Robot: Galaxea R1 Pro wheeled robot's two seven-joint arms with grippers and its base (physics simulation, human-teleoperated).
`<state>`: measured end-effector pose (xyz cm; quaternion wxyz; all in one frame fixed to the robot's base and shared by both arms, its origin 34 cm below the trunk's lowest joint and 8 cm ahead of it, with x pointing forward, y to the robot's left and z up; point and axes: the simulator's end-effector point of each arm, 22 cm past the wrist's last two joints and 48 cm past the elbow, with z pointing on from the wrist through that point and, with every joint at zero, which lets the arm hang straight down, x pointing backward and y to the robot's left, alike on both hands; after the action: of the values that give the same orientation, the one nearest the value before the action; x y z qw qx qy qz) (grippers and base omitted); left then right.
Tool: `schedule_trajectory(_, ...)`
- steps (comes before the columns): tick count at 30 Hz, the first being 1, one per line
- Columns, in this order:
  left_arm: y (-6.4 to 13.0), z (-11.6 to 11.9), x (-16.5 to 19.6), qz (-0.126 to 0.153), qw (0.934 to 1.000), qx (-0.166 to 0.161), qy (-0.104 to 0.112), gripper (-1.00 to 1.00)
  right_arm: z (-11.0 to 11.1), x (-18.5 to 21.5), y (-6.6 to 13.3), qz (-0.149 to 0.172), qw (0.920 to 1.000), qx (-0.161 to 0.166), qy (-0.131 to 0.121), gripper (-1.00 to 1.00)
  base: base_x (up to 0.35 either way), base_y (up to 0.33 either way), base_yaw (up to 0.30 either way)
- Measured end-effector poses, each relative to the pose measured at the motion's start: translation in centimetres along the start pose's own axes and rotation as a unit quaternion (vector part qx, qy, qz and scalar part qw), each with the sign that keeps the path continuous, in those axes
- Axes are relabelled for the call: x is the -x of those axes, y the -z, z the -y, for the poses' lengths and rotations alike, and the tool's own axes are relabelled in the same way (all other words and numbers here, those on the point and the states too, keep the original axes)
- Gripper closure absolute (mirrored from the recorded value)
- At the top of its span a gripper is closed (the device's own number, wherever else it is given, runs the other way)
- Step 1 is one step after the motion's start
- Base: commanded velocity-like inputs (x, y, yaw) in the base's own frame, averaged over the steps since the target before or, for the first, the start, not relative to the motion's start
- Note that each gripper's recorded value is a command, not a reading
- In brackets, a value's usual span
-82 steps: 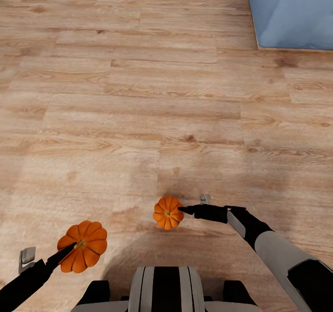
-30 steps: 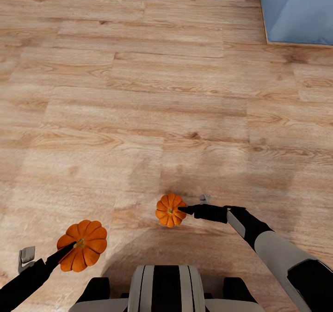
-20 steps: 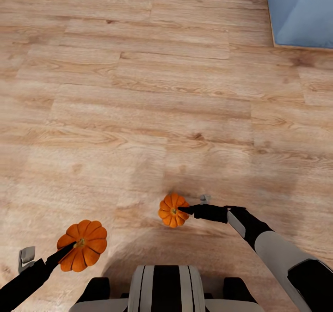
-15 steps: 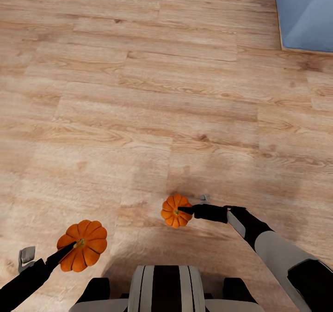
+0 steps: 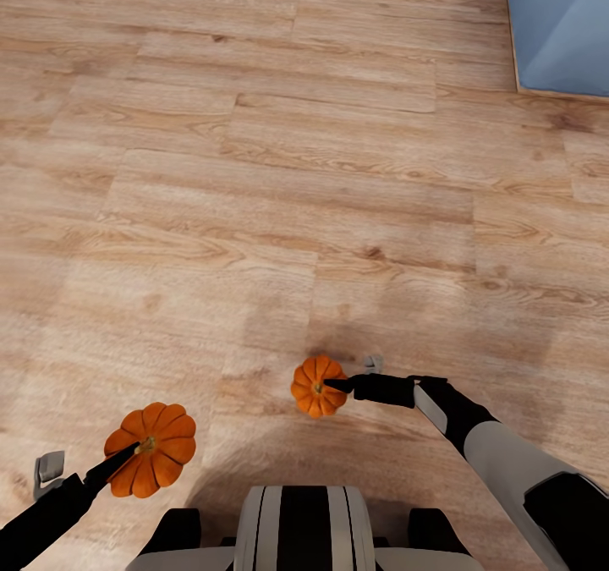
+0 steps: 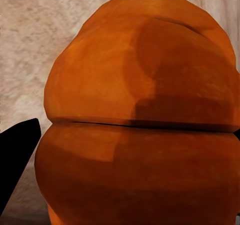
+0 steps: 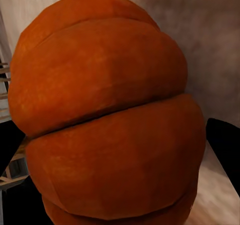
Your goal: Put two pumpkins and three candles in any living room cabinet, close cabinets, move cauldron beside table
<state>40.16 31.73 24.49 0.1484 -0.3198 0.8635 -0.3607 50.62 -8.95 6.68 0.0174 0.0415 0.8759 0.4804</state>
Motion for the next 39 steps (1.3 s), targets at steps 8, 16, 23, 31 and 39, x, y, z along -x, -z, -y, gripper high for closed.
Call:
schedule_trajectory(8, 0.0, -0.2, 0.0, 0.002, 1.0, 0.002, 0.0, 1.0, -0.2, 0.1, -0.2, 0.0, 1.0, 0.003, 0.001, 1.0, 0.0, 0.0, 0.0)
schedule_trajectory(16, 0.0, -0.3, 0.0, 0.004, 1.0, 0.004, 0.0, 1.0, -0.4, 0.0, -0.3, 0.001, 1.0, 0.004, 0.001, 1.0, 0.0, 0.0, 0.0)
schedule_trajectory(23, 0.0, -0.3, -0.2, 0.003, 1.0, 0.004, 0.0, 1.0, -0.4, 0.0, -0.3, 0.002, 1.0, 0.005, 0.003, 1.0, 0.0, 0.0, 0.0)
schedule_trajectory(31, 0.0, -1.0, -0.4, 0.008, 0.9999, 0.009, 0.006, 1.0, -4.6, 3.0, 0.1, 0.03, 0.996, 0.046, 0.07, 1.0, 0.0, 0.0, 0.0)
schedule_trajectory(39, 0.2, -0.5, -0.1, 0.015, 0.9999, 0.006, 0.004, 1.0, -9.0, 3.7, 3.0, 0.037, 0.989, 0.075, 0.122, 1.0, 0.0, 0.0, 0.0)
